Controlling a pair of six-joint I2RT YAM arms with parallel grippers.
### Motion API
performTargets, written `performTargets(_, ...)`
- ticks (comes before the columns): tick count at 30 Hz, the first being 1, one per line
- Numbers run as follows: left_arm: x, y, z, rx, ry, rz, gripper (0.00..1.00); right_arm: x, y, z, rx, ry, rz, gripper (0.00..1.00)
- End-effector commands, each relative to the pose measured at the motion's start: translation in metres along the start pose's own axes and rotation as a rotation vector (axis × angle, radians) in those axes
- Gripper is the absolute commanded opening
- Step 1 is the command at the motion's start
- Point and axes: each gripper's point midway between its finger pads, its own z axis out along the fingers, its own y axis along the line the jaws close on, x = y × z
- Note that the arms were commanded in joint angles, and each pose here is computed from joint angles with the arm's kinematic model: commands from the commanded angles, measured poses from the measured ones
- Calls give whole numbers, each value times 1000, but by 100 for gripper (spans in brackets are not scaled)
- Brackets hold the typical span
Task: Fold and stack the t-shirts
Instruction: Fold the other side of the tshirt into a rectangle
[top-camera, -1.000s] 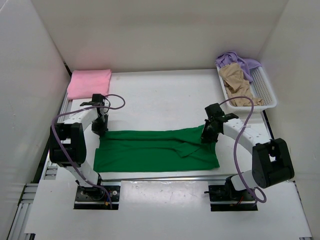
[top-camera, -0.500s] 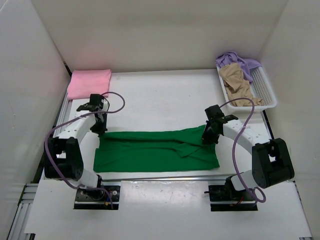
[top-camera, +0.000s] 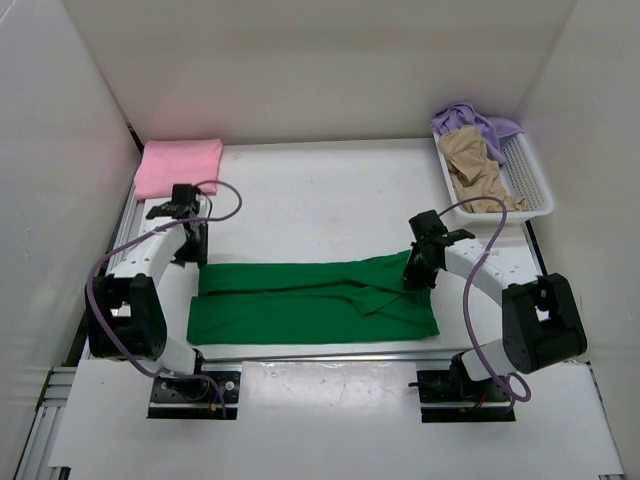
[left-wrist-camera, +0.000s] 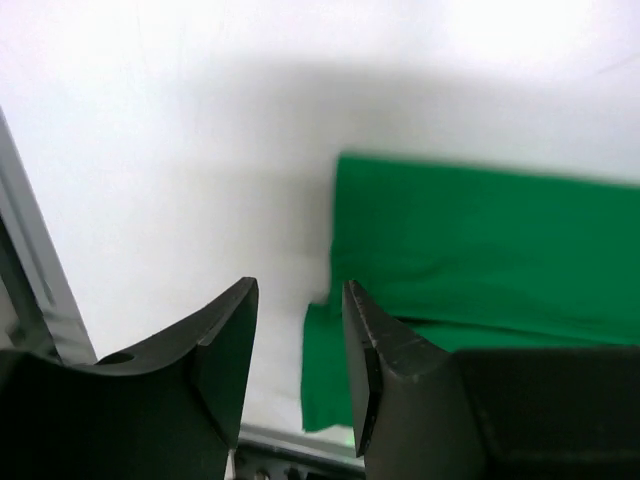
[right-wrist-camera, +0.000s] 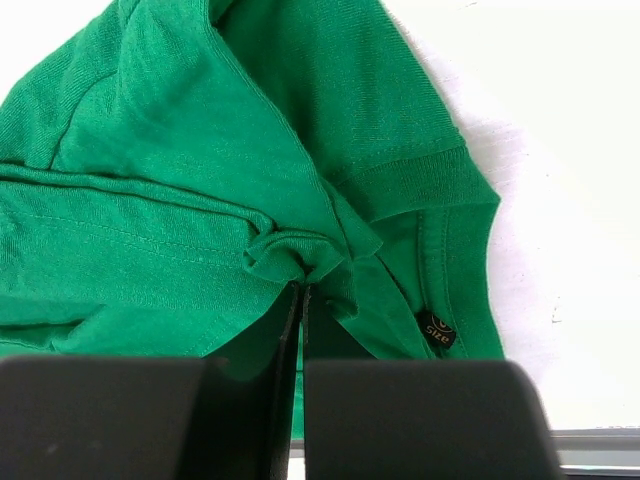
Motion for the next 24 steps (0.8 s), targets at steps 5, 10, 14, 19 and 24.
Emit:
performTargets(5, -63, -119, -51, 178, -165, 298, 53, 3, 3, 3, -15, 19, -9, 0)
performTargets(10, -69, -272, -102, 598, -155, 536, 56, 6, 1, 7, -1, 36, 0, 0)
performTargets(14, -65, -360, -120, 800, -142, 656, 56, 8, 5, 11, -11, 55, 25, 0)
performTargets(19, -47, -431, -106, 897, -107, 751, 54, 13, 3, 14, -11, 68, 47, 0)
performTargets(24, -43, -449, -91, 888, -106, 771, 50, 19, -1, 16, -16, 86, 99, 0)
